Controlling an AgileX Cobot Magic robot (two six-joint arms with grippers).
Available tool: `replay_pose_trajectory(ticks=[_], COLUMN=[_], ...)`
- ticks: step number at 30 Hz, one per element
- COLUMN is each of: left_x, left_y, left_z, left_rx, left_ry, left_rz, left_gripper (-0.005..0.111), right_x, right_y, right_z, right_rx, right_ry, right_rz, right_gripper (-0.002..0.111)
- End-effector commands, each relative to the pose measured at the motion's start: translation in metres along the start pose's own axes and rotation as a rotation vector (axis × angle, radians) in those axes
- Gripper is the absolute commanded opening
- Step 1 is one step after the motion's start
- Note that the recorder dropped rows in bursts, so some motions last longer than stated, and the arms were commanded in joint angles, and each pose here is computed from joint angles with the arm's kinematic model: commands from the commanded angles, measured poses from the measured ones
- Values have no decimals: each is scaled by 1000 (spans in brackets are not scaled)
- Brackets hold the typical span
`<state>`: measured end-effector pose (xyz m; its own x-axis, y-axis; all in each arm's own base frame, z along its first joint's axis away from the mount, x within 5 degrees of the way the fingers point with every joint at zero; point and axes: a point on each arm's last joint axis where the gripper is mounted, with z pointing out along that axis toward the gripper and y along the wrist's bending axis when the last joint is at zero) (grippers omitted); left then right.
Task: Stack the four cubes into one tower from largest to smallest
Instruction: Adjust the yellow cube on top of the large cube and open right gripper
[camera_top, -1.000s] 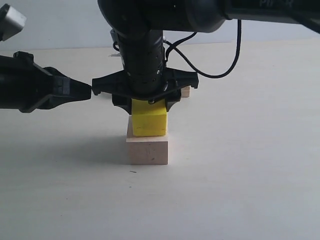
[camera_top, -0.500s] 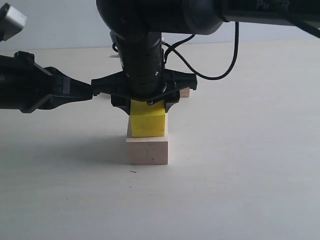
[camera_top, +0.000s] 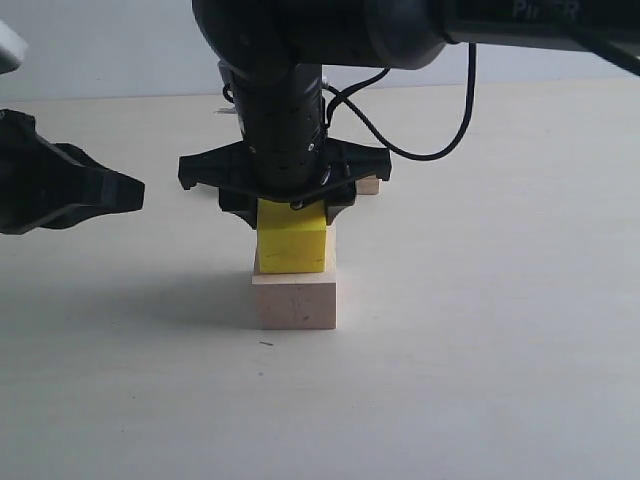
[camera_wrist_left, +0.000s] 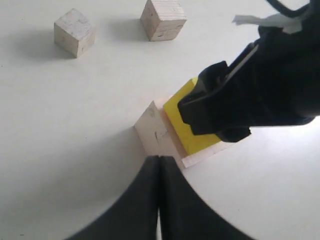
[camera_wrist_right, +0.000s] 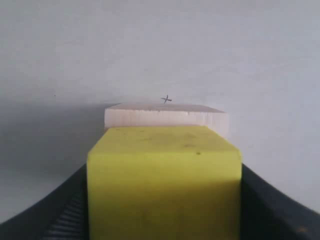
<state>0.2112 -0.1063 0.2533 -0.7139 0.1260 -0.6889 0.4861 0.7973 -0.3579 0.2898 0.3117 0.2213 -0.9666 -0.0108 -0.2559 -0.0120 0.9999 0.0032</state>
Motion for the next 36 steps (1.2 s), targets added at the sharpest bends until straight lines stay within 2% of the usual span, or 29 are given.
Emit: replay_pose_trajectory(ticks=[1,6,12,13,28,36], left_x=[-1,-2,-2,-2,-2,-3], left_y=[-3,-4,-4,-4,-4,-5], left_z=[-8,-9,-10,-10,-10,-13], left_rx=[-11,-13,-13,-13,-14,-12], left_ry=[-24,-33,-35,-35,-38,-50], left_rz=[6,11,12,12,10,14], left_gripper=[0,0,0,0,0,0], right_x=[-1,-1,-2,-2,-4,-4], right_y=[2,2,1,1,-5,-5], right_z=[-3,-3,-3,-3,-26,-24], right_rx=[-13,-13,-3,-3,-26,-25], right_ry=[-9,-9,-17,-17,-61,-61], right_rz=[-9,-9,-15,-15,-12,-13], right_gripper=[47,49,82,83,84,84])
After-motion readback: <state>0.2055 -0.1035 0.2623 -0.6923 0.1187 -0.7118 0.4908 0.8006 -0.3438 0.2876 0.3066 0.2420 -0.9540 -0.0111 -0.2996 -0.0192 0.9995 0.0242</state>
